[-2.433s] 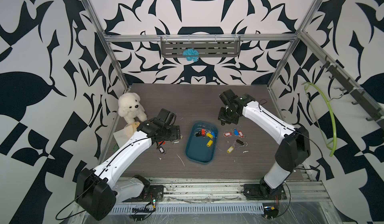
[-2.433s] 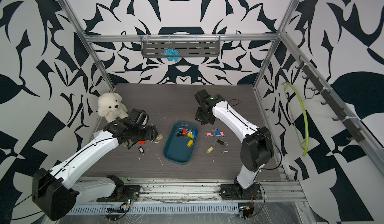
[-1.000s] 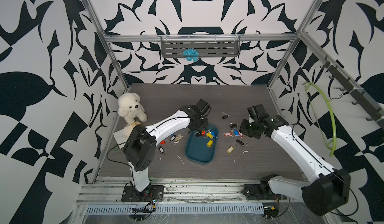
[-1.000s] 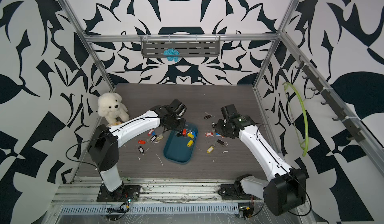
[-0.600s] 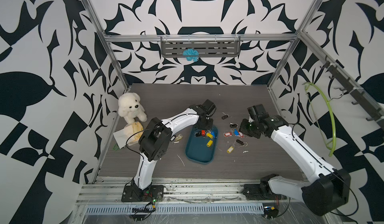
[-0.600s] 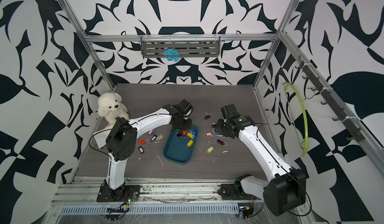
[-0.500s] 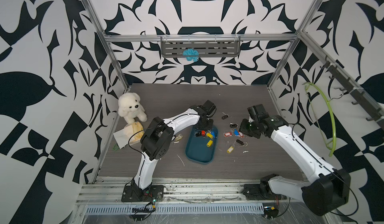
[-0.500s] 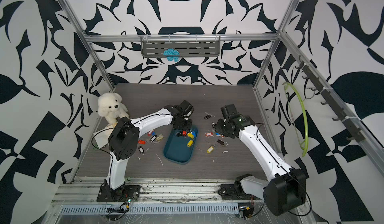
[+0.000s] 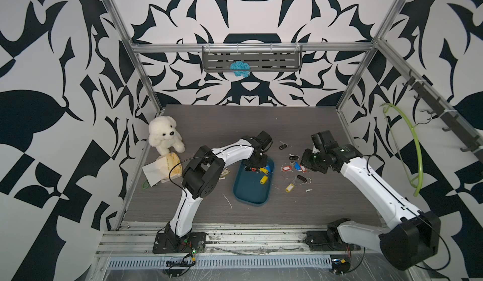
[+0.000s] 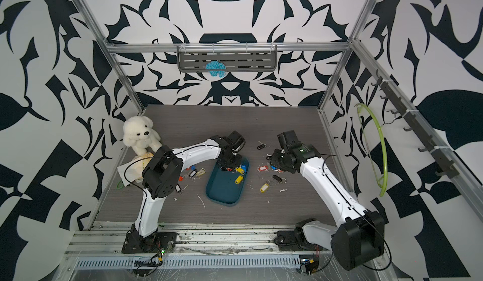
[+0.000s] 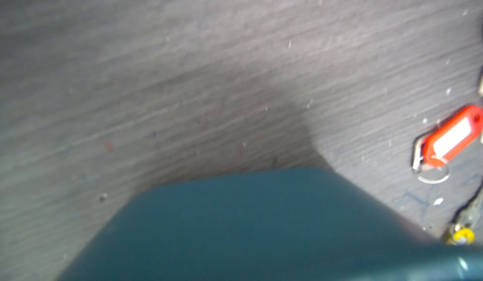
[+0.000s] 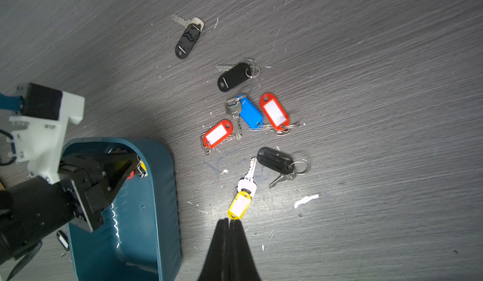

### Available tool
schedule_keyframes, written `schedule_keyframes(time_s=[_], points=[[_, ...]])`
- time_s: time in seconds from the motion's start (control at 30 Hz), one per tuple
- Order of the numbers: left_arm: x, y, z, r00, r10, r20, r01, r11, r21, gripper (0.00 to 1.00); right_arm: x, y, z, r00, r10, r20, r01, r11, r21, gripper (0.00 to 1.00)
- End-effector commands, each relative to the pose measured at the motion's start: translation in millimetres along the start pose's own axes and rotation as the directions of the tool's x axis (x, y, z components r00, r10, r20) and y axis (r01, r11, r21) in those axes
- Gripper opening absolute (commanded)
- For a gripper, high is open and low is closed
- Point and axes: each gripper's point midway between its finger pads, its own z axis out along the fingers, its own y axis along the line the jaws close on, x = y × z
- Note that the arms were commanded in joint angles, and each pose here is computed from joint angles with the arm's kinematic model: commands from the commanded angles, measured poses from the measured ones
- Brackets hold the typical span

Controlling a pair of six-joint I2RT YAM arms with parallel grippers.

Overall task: Take the keys out of the storage box
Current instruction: Adjust the key in the storage box, then pick up the key from the storage box.

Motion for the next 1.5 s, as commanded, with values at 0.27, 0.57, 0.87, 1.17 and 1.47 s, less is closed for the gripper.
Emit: schedule_keyframes(time_s=[0.27, 0.57, 0.87, 1.17, 1.47], points=[[66.6, 22.5, -46.9, 0.998, -0.060, -0.037, 0.057, 0.995, -0.077, 0.00, -0.3, 3.5, -7.4, 1.000, 0.015, 0.019, -0.014, 0.999, -0.036, 0.00], [38.4, 14.5, -97.3, 0.996, -0.048, 0.079, 0.055, 0.994, -0.089, 0.55, 2.5, 3.4, -11.1, 1.000, 0.018, 0.014, -0.017, 0.999, -0.045, 0.03], [47.5, 16.1, -75.6, 0.992, -0.124, 0.015, 0.125, 0.986, -0.107, 0.68, 10.8, 2.0, -6.3, 1.000, 0.010, -0.027, -0.011, 0.999, -0.044, 0.20], [39.4, 4.6, -55.1, 0.991, -0.136, -0.003, 0.135, 0.986, -0.099, 0.56, 14.0, 3.5, -2.7, 0.999, 0.011, -0.043, -0.013, 0.998, -0.055, 0.16], [30.2, 3.8, -35.0, 0.993, -0.116, -0.020, 0.113, 0.985, -0.129, 0.45, 18.7, 1.0, -2.5, 0.998, 0.006, -0.055, -0.009, 0.999, -0.053, 0.14]])
